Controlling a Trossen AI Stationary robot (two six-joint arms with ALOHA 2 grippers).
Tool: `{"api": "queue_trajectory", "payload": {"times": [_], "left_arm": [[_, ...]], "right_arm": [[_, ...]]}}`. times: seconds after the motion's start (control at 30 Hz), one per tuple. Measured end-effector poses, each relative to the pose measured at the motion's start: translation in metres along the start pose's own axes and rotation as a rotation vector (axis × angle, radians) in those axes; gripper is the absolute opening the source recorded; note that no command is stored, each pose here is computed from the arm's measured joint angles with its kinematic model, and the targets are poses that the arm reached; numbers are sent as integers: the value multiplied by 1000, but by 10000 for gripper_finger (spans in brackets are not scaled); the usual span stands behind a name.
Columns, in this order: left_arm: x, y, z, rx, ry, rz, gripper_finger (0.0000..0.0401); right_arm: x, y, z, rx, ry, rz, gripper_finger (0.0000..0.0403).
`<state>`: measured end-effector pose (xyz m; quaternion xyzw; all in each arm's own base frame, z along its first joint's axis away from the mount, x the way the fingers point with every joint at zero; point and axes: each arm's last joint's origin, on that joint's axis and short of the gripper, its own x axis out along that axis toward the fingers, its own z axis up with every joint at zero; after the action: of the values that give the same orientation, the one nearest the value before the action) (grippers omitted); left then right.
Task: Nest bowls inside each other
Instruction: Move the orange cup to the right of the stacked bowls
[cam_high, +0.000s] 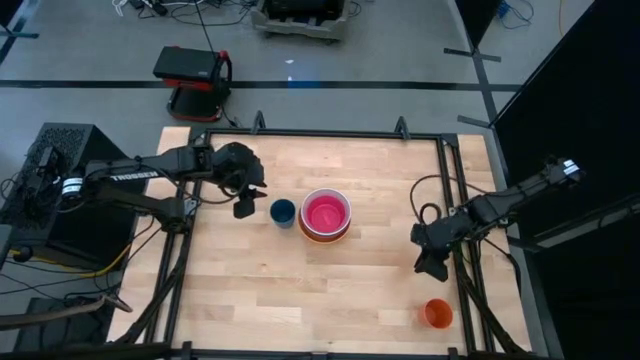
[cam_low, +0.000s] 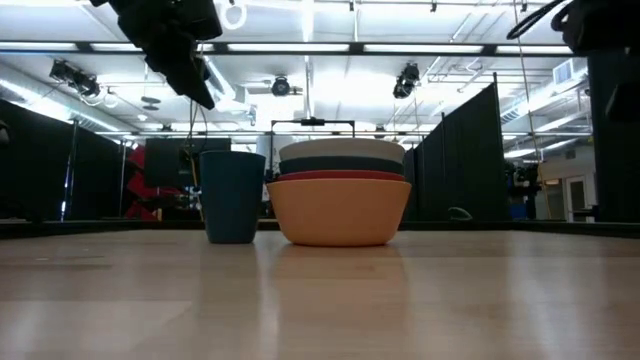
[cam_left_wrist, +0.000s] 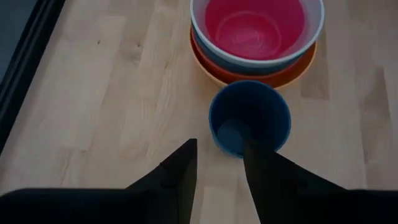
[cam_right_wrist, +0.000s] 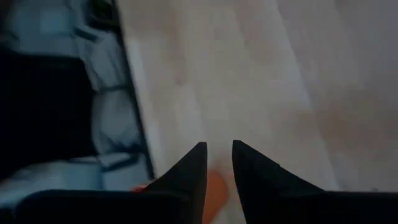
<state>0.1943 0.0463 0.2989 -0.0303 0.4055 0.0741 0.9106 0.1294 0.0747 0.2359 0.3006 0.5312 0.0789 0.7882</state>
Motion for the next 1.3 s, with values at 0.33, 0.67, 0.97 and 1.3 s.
{"api": "queue_trajectory", "payload": {"times": [0.33,0.67,0.97,1.3], "left_arm": [[3,1,-3,18,11,17,124],[3,2,-3,14,10,49,118],[3,2,-2,-1,10,49,118],[3,2,-2,-17,9,49,119]], "right_arm": [[8,12,-3,-106,100,-180,11],[-13,52,-36,-127,-56,-212,6],[-5,61,-51,-71,-52,-182,34],[2,71,-64,-14,-30,-132,75]]}}
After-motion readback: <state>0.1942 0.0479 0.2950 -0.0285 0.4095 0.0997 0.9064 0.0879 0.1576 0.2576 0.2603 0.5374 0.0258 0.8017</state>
